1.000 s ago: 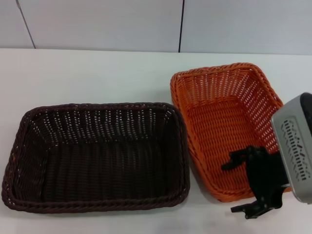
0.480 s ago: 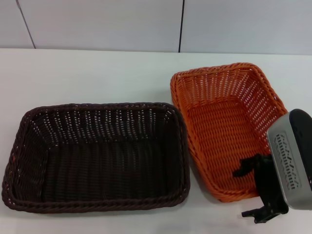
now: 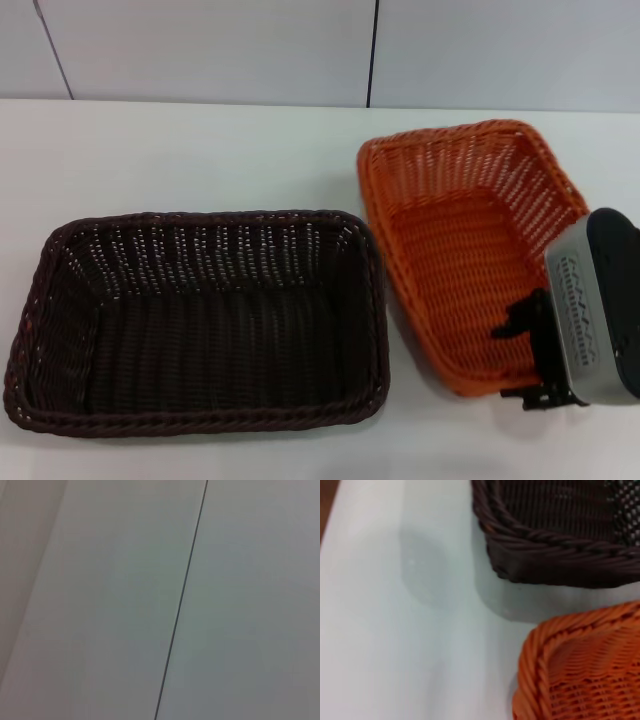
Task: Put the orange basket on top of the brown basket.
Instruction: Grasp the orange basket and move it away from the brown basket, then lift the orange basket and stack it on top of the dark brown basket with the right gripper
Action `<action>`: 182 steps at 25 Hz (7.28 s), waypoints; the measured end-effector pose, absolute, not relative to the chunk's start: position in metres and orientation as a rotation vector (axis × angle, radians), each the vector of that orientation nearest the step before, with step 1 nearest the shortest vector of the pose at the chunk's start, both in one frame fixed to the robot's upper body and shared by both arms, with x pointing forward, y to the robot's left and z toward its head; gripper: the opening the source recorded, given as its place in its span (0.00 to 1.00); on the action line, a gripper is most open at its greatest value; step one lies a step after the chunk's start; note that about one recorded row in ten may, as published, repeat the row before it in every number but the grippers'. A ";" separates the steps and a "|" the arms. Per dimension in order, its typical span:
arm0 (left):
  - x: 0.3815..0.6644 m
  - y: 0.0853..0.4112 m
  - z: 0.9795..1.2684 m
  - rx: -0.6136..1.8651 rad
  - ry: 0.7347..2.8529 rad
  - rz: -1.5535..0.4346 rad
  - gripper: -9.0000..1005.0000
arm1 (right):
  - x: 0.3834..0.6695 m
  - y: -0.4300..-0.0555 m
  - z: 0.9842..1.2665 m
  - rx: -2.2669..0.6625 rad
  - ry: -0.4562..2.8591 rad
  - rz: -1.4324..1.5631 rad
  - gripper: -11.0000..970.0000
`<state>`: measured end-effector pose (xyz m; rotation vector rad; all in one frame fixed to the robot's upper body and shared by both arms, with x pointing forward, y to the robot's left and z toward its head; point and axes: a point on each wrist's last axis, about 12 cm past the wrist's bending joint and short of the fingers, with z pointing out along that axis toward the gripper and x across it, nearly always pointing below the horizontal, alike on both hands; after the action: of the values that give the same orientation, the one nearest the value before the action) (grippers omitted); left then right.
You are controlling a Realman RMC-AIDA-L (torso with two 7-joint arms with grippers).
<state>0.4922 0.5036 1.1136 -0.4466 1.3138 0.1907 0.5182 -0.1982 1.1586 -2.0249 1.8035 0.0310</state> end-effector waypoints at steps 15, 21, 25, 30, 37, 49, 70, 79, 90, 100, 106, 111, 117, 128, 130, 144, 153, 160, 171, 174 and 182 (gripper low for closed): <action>0.491 0.504 1.115 -0.444 1.303 0.185 0.86 | 0.518 -0.192 1.162 -2.047 1.762 -0.018 0.15; 0.490 0.504 1.115 -0.446 1.302 0.184 0.86 | 0.521 -0.194 1.167 -2.018 1.754 -0.111 0.14; 0.490 0.505 1.115 -0.445 1.302 0.185 0.86 | 0.526 -0.192 1.176 -1.986 1.710 -0.244 0.13; 0.491 0.505 1.116 -0.443 1.300 0.187 0.86 | 0.530 -0.183 1.193 -1.951 1.614 -0.369 0.13; 0.490 0.507 1.117 -0.446 1.295 0.189 0.86 | 0.531 -0.158 1.200 -1.977 1.432 -0.512 0.13; 0.486 0.508 1.116 -0.451 1.291 0.194 0.86 | 0.509 -0.119 1.221 -1.966 1.024 -0.538 0.13; 0.475 0.511 1.114 -0.466 1.273 0.200 0.86 | 0.483 -0.121 1.211 -1.929 0.687 -0.278 0.13; 0.475 0.509 1.112 -0.477 1.260 0.184 0.86 | 0.485 -0.150 1.210 -1.821 0.557 0.040 0.13; 0.472 0.506 1.108 -0.498 1.233 0.161 0.86 | 0.501 -0.169 1.209 -1.834 0.591 0.279 0.14; 0.473 0.505 1.107 -0.522 1.217 0.150 0.86 | 0.516 -0.162 1.222 -2.091 0.523 0.159 0.14; 0.473 0.502 1.106 -0.528 1.190 0.129 0.86 | 0.527 -0.153 1.226 -2.231 0.381 0.049 0.14; 0.471 0.498 1.103 -0.551 1.148 0.098 0.86 | 0.531 -0.144 1.228 -2.284 0.307 0.008 0.14; 0.469 0.497 1.105 -0.567 1.100 0.084 0.86 | 0.533 -0.144 1.228 -2.374 0.183 -0.055 0.14; 0.463 0.496 1.093 -0.643 1.075 0.086 0.86 | 0.539 -0.150 1.222 -2.410 0.044 -0.115 0.14; 0.463 0.496 1.093 -0.643 1.075 0.086 0.86 | 0.539 -0.152 1.220 -2.416 0.019 -0.134 0.14; 0.460 0.493 1.096 -0.616 1.043 0.080 0.86 | 0.533 -0.143 1.210 -2.354 0.085 -0.284 0.15; 0.459 0.492 1.099 -0.599 1.024 0.076 0.86 | 0.523 -0.138 1.219 -2.316 0.052 -0.205 0.32; 0.455 0.494 1.100 -0.603 1.002 0.080 0.86 | 0.519 -0.132 1.218 -2.326 0.072 -0.305 0.35; 0.448 0.492 1.095 -0.610 0.996 0.076 0.86 | 0.520 -0.133 1.203 -2.222 0.055 -0.348 0.47; 0.448 0.492 1.095 -0.610 0.996 0.076 0.86 | 0.515 -0.137 1.207 -2.219 0.042 -0.328 0.51; 0.444 0.494 1.095 -0.608 0.998 0.085 0.86 | 0.495 -0.156 1.209 -2.169 0.117 -0.317 0.51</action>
<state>0.4445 0.4944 1.0953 -0.6077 0.9979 0.0853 0.4946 -0.1561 1.2095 -2.1689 0.1171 -0.3167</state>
